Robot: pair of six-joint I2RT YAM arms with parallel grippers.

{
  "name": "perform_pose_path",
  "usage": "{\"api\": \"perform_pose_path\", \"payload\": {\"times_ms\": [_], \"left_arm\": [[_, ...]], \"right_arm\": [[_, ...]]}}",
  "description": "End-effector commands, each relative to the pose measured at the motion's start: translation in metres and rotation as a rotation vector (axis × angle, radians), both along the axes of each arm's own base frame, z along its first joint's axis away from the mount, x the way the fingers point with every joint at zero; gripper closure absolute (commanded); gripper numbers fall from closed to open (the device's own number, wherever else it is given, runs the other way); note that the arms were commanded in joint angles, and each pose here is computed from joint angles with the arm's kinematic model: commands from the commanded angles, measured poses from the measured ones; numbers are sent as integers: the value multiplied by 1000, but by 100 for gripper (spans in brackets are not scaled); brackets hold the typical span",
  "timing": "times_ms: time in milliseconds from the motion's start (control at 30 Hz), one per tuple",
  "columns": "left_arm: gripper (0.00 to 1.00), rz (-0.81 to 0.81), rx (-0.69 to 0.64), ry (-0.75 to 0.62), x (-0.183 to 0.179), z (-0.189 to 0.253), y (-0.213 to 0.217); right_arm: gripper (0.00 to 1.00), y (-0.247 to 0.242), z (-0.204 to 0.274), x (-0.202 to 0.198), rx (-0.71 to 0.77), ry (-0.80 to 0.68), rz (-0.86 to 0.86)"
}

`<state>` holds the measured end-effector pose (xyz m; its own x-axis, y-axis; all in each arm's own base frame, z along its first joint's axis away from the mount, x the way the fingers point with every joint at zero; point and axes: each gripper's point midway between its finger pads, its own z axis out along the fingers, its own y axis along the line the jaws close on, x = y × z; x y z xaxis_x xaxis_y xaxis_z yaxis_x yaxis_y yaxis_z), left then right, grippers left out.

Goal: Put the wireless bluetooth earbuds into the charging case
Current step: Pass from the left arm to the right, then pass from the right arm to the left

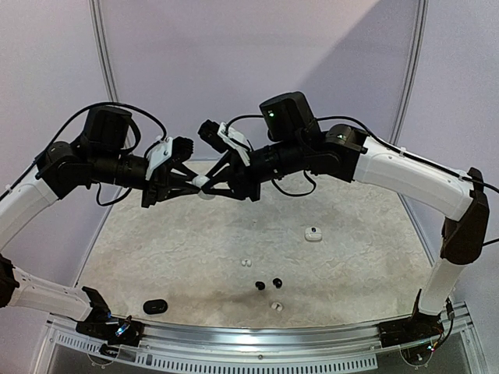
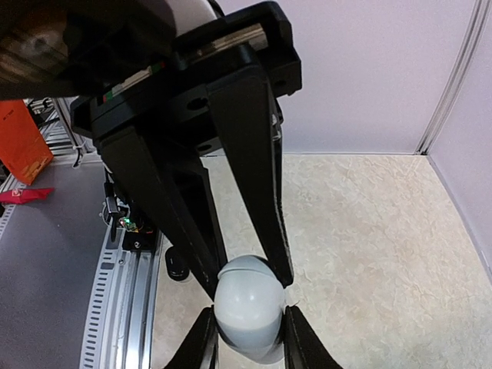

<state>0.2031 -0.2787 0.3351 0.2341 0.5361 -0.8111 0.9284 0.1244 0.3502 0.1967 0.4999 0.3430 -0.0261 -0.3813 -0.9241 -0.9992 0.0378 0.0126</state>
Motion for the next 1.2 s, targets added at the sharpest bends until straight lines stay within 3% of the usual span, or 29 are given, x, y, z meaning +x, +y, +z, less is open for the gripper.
{"api": "perform_pose_path", "payload": {"times_ms": [0, 167, 300, 400, 433, 500, 733, 867, 933, 1167], "left_arm": [[100, -26, -55, -12, -3, 16, -9], [100, -22, -74, 22, -5, 18, -10], [96, 24, -124, 54, 0, 23, -10], [29, 62, -208, 89, 7, 33, -5], [18, 68, -239, 107, 8, 37, -2], [8, 74, -304, 165, 9, 42, 2], [7, 65, -564, 211, 6, 76, 8], [21, 41, -750, 254, 10, 104, 7], [22, 31, -801, 289, 13, 115, 4], [24, -27, -890, 317, 9, 159, -11]], "right_arm": [[78, 9, -9, 0, -11, 12, 4], [97, 8, -8, 0, -8, 7, 3], [100, 6, -1, 7, 9, 0, -48], [100, -1, 14, 14, 64, -24, -94], [100, -4, 20, 16, 92, -25, -111], [100, -17, 38, 22, 168, -35, -153], [100, -59, 126, 31, 504, -95, -292], [100, -74, 168, 21, 724, -115, -269], [100, -78, 182, 14, 808, -108, -235], [100, -66, 189, 5, 876, -102, -153]]}}
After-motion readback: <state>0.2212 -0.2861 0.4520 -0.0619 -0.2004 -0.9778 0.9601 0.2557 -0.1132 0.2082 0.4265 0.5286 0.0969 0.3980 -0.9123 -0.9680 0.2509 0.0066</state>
